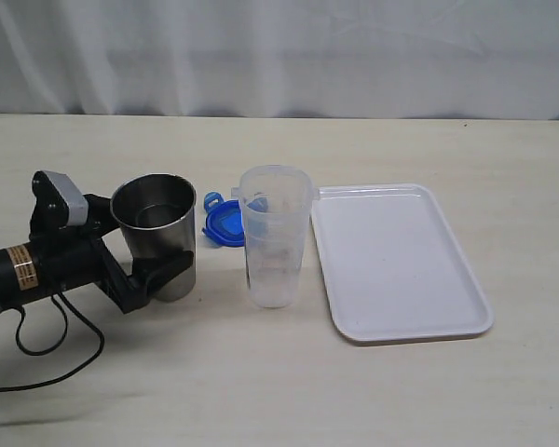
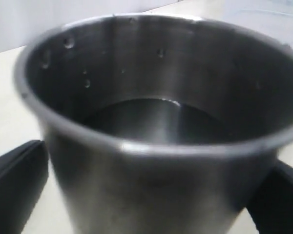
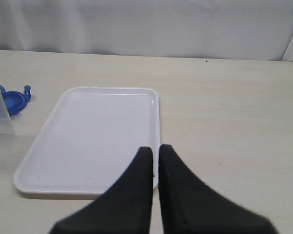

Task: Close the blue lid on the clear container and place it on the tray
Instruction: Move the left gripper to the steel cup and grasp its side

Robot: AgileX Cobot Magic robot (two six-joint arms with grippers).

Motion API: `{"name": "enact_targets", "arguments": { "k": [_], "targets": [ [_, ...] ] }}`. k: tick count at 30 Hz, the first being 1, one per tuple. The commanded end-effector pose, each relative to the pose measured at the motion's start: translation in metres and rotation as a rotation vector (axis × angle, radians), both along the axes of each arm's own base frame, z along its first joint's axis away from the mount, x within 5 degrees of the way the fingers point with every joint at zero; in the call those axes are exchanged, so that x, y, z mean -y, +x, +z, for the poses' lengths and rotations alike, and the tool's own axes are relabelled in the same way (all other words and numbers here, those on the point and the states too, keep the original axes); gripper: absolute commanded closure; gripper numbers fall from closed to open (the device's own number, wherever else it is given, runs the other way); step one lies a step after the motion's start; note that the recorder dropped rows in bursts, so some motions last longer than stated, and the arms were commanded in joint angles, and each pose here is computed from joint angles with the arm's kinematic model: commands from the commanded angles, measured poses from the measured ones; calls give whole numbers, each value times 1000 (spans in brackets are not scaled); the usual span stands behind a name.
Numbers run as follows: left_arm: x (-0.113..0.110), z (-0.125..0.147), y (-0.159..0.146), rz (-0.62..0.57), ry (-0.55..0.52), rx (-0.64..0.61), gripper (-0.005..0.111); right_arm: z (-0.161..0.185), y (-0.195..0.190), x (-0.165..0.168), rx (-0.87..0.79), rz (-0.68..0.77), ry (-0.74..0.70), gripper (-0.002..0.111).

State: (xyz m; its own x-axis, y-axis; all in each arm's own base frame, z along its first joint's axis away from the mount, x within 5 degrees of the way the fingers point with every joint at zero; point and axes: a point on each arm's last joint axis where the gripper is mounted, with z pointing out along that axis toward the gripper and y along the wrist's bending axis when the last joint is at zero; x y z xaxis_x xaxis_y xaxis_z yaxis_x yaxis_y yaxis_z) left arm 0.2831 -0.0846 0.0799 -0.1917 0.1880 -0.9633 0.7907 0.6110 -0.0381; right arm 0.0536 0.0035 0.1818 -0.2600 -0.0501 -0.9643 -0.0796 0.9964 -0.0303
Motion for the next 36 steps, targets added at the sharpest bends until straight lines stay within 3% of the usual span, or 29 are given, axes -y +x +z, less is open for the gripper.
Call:
{"name": "enact_targets", "arguments": {
  "k": [1, 15, 17, 23, 25, 36],
  "targets": [
    [12, 0, 6, -29, -15, 17, 10, 0, 0, 0, 11, 3, 2, 104],
    [15, -1, 12, 10, -25, 21, 14, 0, 0, 0, 11, 3, 2, 104],
    [16, -1, 11, 6, -25, 21, 25, 0, 0, 0, 11, 3, 2, 104],
    [18, -1, 9, -23, -22, 20, 92, 0, 0, 0, 11, 3, 2, 104],
    [18, -1, 9, -24, -19, 23, 107, 0, 0, 0, 11, 3, 2, 104],
    [19, 16, 16, -22, -31, 83, 107, 0, 0, 0, 11, 3, 2, 104]
  ]
}}
